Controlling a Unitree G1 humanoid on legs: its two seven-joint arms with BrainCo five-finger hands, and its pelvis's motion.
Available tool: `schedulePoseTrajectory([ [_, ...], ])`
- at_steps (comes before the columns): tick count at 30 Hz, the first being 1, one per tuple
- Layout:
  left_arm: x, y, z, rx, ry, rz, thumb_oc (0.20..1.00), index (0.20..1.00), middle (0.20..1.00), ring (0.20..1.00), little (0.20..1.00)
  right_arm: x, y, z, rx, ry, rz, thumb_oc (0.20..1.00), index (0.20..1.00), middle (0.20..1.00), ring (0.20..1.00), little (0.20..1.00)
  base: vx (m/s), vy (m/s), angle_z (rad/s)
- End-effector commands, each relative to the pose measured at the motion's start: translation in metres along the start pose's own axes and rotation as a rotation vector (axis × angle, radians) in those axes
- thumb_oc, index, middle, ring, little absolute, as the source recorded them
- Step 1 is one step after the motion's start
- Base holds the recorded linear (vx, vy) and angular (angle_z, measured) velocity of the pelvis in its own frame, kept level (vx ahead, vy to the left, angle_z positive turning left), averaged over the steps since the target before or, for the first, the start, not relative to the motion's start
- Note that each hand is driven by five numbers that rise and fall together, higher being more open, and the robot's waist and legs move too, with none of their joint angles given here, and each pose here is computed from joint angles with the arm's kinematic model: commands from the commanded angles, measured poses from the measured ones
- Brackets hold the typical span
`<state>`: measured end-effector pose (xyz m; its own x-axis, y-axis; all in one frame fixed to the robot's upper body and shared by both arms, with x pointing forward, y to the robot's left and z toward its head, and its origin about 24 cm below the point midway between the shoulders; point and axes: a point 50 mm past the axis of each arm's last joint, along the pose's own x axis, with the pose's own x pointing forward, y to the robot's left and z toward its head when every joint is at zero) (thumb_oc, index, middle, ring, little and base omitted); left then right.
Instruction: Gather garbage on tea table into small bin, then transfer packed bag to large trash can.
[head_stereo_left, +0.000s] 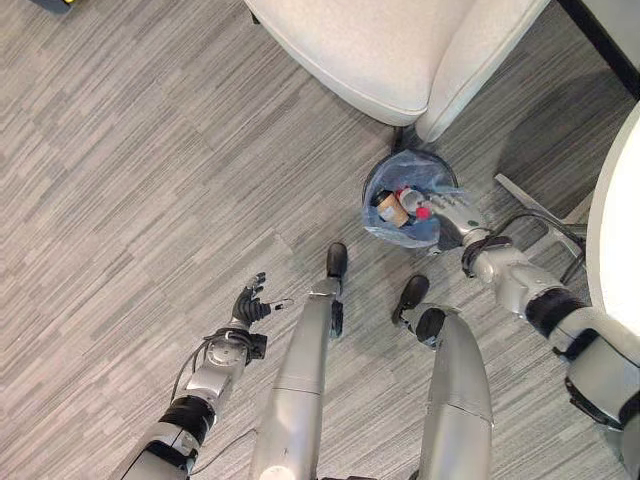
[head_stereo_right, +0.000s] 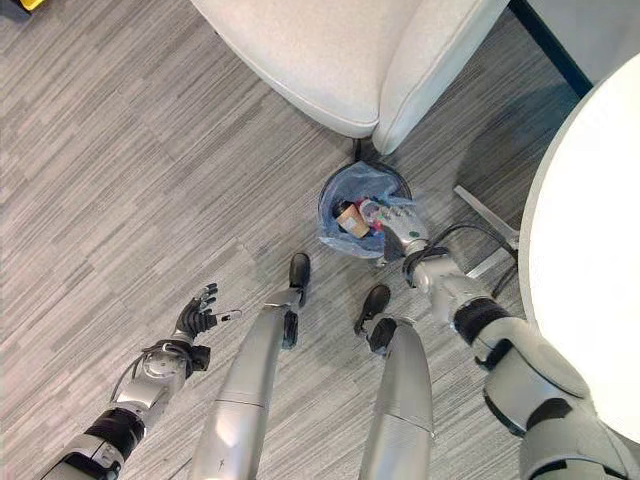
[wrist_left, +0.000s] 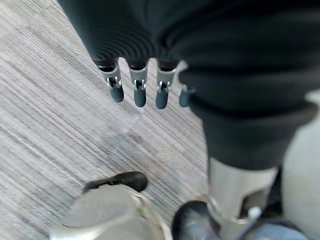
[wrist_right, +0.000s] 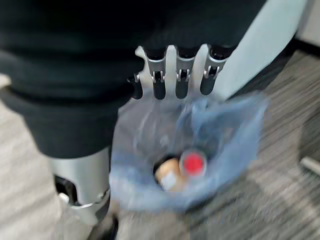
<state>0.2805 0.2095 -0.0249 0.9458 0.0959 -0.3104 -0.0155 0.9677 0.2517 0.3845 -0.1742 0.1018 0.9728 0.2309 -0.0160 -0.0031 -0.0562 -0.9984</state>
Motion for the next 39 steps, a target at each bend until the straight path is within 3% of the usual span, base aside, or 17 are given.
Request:
schedulePoseTrajectory([
  [1, 0.002, 0.007, 0.006, 0.035, -0.039, 0.02, 1.0, 1.0, 1.0, 1.0, 1.0, 0.007, -0.017, -0.011, -0.152, 0.027, -0.015, 1.0, 1.0, 1.0, 1.0, 1.0, 0.01, -0.006, 0.1],
  [6, 0.005, 0.005, 0.012, 0.039, -0.059, 0.015, 1.0, 1.0, 1.0, 1.0, 1.0, 0.01, -0.001, -0.01, -0.192, 0.073, 0.065, 1.0, 1.0, 1.0, 1.0, 1.0, 0.0, -0.009, 0.11],
  [7, 0.006, 0.002, 0.014, 0.041, -0.064, 0.01, 1.0, 1.0, 1.0, 1.0, 1.0, 0.01, 0.003, -0.007, -0.158, 0.082, 0.073, 0.2, 0.2, 0.2, 0.2, 0.2, 0.0, -0.015, 0.11],
  [25, 0.007, 0.002, 0.024, 0.0, -0.095, 0.02, 1.0, 1.0, 1.0, 1.0, 1.0, 0.006, -0.03, -0.014, 0.24, 0.114, -0.136, 0.2, 0.2, 0.2, 0.2, 0.2, -0.01, -0.003, -0.01],
  [30, 0.007, 0.003, 0.021, -0.016, -0.077, 0.021, 1.0, 1.0, 1.0, 1.0, 1.0, -0.001, -0.03, 0.002, 0.524, 0.052, -0.194, 0.2, 0.2, 0.2, 0.2, 0.2, -0.03, -0.019, -0.1],
  [39, -0.011, 0.01, -0.012, -0.008, 0.013, 0.018, 1.0, 1.0, 1.0, 1.0, 1.0, -0.047, -0.01, 0.039, 1.026, -0.125, -0.218, 0.2, 0.2, 0.2, 0.2, 0.2, 0.04, 0.006, -0.07],
])
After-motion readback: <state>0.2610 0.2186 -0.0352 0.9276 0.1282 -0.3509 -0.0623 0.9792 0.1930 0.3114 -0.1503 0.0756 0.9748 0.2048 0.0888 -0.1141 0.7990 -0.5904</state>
